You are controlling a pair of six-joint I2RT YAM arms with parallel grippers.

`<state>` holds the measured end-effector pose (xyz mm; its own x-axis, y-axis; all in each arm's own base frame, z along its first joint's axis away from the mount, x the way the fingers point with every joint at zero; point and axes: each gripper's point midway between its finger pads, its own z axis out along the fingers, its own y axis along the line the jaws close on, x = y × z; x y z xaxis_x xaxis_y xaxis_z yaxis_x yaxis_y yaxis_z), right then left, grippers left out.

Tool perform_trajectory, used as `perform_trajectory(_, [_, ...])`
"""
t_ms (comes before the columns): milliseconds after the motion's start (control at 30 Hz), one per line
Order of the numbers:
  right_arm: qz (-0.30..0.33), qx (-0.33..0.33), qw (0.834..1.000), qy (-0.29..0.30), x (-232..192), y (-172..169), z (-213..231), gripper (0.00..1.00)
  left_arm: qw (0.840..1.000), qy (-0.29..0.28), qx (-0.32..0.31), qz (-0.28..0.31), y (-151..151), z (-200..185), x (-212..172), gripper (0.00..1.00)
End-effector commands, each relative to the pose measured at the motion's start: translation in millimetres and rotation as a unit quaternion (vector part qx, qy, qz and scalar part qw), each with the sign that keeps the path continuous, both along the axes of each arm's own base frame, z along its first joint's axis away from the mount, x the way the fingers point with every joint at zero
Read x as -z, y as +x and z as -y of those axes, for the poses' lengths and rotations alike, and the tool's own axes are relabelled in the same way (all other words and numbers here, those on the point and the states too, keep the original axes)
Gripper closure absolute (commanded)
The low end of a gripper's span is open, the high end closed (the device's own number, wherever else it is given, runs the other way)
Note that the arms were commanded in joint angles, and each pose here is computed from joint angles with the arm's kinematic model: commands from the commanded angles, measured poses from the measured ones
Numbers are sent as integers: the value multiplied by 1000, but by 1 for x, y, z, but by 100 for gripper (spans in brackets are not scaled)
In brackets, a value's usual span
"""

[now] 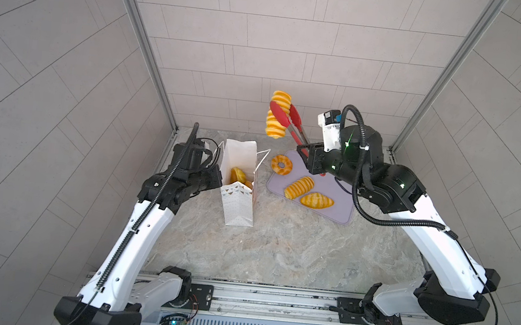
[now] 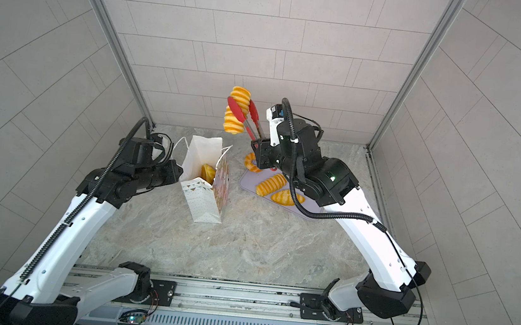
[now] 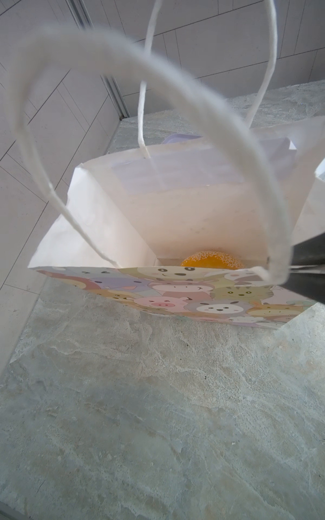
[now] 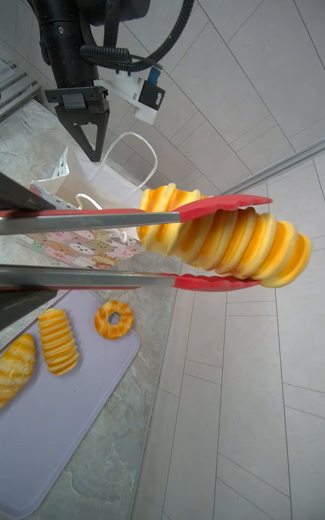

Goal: Place the fake bread into the paper bag
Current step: 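Move the tongs with the spiral bread over the bag mouth with the right gripper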

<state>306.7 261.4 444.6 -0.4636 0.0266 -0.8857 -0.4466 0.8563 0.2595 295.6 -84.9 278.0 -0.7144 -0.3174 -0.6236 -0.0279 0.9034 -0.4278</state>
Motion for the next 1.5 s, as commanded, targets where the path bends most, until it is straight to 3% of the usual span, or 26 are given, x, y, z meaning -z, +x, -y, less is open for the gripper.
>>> perform_trajectory(0, [30,-1,1000,-6,-17,-4,-5,61,1000,0,3,4,-2,1,-4,88])
perform_trajectory(533, [29,-52,997,-52,-2,-23,-64,61,1000,-1,3,4,-2,1,-2,89])
perform_trajectory(1467, [-14,-63,989,-130,66,-27,-97,61,1000,-1,0,3,-4,0,1,89])
